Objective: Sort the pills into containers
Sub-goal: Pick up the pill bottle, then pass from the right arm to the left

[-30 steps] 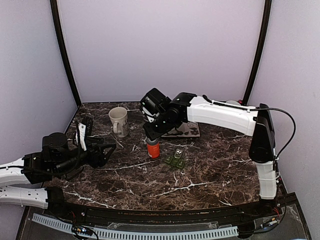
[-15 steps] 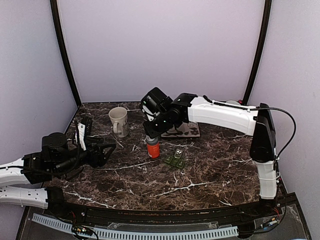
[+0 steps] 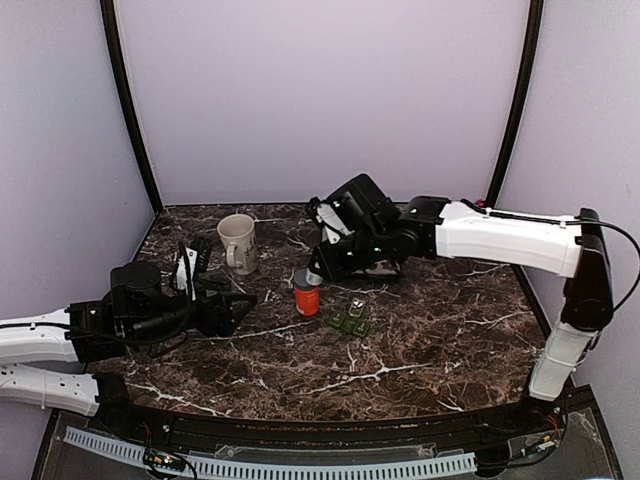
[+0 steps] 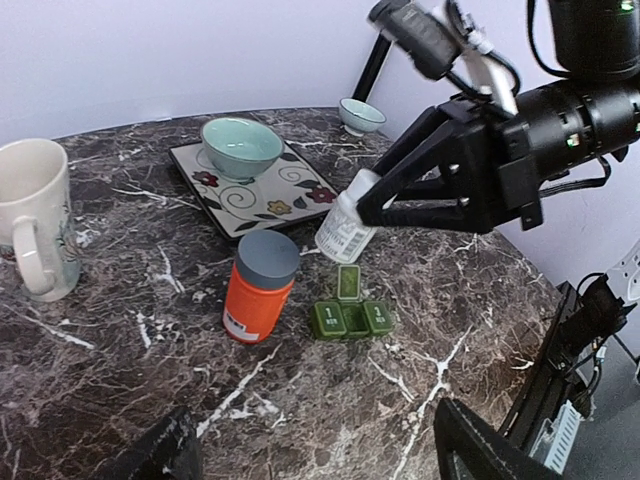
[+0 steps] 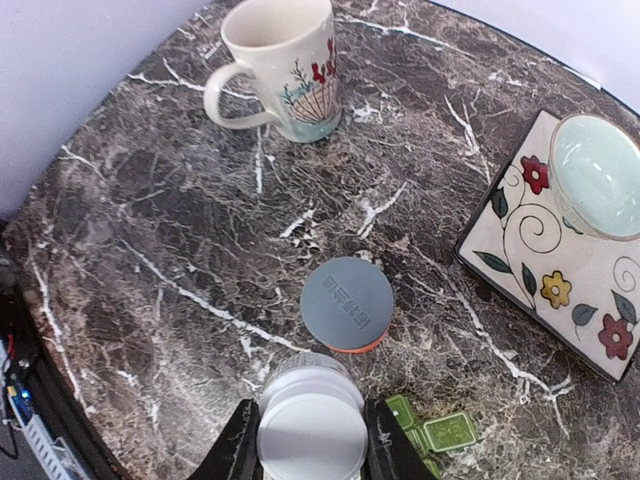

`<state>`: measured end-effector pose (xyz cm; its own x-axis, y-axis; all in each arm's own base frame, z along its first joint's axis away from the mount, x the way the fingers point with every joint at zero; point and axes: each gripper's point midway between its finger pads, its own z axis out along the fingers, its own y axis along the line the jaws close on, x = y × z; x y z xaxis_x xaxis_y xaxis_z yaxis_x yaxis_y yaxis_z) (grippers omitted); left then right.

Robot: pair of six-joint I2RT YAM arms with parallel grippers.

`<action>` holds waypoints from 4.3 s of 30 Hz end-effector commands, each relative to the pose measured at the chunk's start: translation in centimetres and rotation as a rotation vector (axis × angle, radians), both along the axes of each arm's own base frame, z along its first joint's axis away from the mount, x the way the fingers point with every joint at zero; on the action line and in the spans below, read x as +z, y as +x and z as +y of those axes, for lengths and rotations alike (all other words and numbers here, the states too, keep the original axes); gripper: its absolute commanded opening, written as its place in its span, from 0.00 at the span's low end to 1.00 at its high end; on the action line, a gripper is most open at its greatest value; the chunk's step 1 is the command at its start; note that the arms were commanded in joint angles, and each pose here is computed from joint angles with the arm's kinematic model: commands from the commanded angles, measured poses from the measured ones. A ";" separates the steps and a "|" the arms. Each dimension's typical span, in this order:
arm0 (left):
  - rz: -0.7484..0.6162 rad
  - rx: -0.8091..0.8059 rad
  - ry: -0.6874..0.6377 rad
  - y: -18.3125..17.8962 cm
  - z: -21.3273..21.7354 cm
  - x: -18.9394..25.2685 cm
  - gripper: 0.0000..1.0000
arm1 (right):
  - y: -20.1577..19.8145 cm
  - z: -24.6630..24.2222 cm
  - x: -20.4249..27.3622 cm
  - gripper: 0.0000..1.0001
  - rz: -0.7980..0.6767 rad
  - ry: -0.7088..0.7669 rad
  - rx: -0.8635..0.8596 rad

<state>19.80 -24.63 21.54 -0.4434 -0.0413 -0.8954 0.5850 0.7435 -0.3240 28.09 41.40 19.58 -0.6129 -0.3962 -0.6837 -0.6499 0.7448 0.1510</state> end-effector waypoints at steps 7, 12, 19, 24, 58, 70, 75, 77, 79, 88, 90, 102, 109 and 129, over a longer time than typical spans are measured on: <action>0.048 -0.247 -0.246 0.8 -6.2 3.6 0.83 | -2.7 -3.2 7.0 0.09 -0.038 0.414 0.036; 0.048 -0.398 -0.295 0.6 -9.0 4.9 0.83 | -4.6 -4.3 6.7 0.08 0.000 0.534 0.082; 0.066 -0.529 -0.343 0.5 -11.3 5.9 0.83 | -6.5 -4.7 7.6 0.08 0.034 0.689 0.144; 0.080 -0.574 -0.388 0.4 -11.7 6.4 0.83 | -7.6 -5.4 8.2 0.08 0.049 0.763 0.169; 0.097 -0.727 -0.513 -0.2 -13.5 7.2 0.62 | -8.8 -3.7 8.7 0.05 0.171 0.984 0.265; 0.094 -0.733 -0.528 -0.3 -13.5 7.4 0.49 | -8.7 -3.5 8.3 0.04 0.192 1.006 0.264; 0.105 -0.740 -0.540 -0.4 -13.6 7.2 0.46 | -8.3 -3.6 8.5 0.03 0.187 1.020 0.253; 0.105 -0.741 -0.543 -0.4 -13.5 7.3 0.48 | -8.2 -3.6 8.6 0.03 0.186 1.024 0.252; 0.107 -0.740 -0.544 -0.4 -13.5 7.3 0.52 | -8.2 -3.6 8.6 0.02 0.189 1.028 0.250; 0.103 -0.727 -0.540 -0.4 -13.3 7.2 0.63 | -7.9 -3.5 8.8 0.02 0.189 1.036 0.243; 0.105 -0.723 -0.539 -0.4 -13.2 7.2 0.63 | -7.9 -3.5 8.7 0.01 0.190 1.035 0.242; 0.101 -0.696 -0.527 -0.1 -13.1 6.9 0.58 | -7.7 -3.4 8.8 0.01 0.194 1.051 0.229; 0.104 -0.679 -0.518 0.2 -13.1 6.6 0.55 | -7.5 -3.3 8.7 0.00 0.201 1.059 0.223; 0.068 -0.651 -0.510 0.5 -12.8 6.8 0.30 | -7.6 -2.8 7.7 0.01 0.230 1.032 0.220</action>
